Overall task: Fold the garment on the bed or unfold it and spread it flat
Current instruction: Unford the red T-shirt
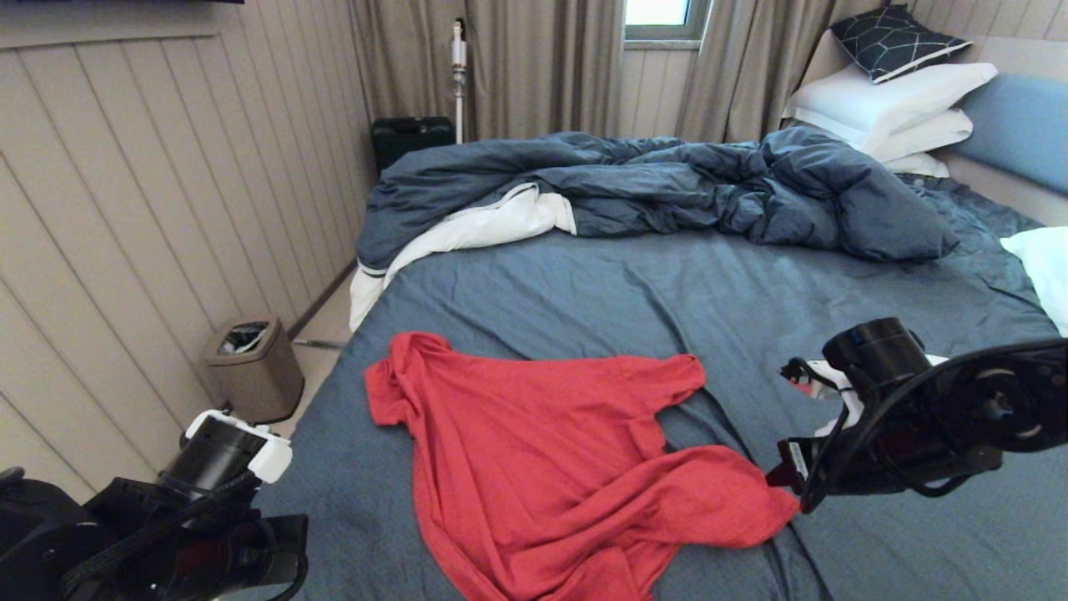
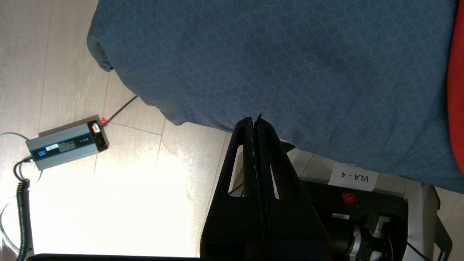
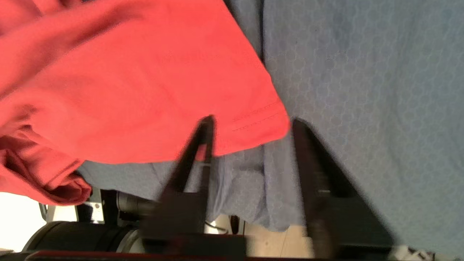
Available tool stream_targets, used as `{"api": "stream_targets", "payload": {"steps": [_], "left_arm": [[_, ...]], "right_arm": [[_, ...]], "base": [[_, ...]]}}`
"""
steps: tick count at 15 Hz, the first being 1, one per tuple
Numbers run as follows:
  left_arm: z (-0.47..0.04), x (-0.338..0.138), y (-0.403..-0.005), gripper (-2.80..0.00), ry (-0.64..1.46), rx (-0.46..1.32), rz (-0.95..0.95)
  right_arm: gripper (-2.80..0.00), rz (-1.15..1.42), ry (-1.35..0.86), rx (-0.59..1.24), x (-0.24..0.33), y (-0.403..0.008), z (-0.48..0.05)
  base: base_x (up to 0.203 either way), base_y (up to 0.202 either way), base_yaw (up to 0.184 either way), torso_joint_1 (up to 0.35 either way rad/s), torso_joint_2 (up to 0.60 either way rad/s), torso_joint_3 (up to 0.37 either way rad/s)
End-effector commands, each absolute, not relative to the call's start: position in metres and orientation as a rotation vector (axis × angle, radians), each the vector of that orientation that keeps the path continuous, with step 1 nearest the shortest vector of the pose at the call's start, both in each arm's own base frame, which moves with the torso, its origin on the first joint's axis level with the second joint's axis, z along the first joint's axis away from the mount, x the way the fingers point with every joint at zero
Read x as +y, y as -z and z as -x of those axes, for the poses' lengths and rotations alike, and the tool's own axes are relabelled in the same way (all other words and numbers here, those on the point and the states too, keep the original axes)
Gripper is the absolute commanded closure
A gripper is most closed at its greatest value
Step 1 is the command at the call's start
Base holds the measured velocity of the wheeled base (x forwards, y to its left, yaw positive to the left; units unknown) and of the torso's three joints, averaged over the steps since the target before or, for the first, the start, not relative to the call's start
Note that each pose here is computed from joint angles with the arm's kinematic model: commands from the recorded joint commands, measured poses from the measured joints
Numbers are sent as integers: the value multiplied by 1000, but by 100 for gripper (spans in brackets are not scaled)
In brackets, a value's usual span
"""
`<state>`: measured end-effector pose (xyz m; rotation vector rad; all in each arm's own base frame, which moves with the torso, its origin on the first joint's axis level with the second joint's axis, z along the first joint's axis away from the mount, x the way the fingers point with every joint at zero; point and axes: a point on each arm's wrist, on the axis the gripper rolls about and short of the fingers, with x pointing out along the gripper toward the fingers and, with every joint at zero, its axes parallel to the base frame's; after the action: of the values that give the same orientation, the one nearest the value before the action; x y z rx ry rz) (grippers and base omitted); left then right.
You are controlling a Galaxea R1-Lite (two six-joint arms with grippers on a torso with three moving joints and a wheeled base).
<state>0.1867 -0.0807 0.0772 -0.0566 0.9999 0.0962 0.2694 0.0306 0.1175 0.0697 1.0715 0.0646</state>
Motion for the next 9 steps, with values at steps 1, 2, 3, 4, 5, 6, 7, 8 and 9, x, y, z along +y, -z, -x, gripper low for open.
{"api": "stream_targets", "payload": {"steps": [1,2,3,4,5,6,7,8,9], "left_arm": [[-187,-81,-77,0,-97,999,58],[-187,-81,-77,0,-100,1001,57],[-187,-81,-76,0,-101,1002,57],[-187,-81,-76,0,-99,1004,56],[-188,-81,-75,0,-102,1009,54],[-188,-82,-74,0,-102,1010,52],[-189,-82,-74,0,-101,1004,56],[-189,-82,-73,0,-101,1002,57],[-190,-82,-73,0,-101,1003,56]], "right_arm": [[-280,-74,-62,1082,30,-115,-269],[-280,-76,-60,1082,30,-115,-269],[-280,-80,-54,1092,29,-113,-271],[-280,-80,-53,1106,29,-109,-271],[-280,-79,-49,1141,29,-100,-273],[-280,-79,-45,1163,29,-94,-272],[-280,-80,-43,1168,29,-93,-272],[-280,-80,-43,1172,29,-92,-272],[-280,-79,-44,1175,29,-91,-273]], "base": [[0,0,0,0,0,0],[0,0,0,0,0,0],[0,0,0,0,0,0],[0,0,0,0,0,0],[0,0,0,0,0,0],[0,0,0,0,0,0],[0,0,0,0,0,0],[0,0,0,0,0,0],[0,0,0,0,0,0]]}}
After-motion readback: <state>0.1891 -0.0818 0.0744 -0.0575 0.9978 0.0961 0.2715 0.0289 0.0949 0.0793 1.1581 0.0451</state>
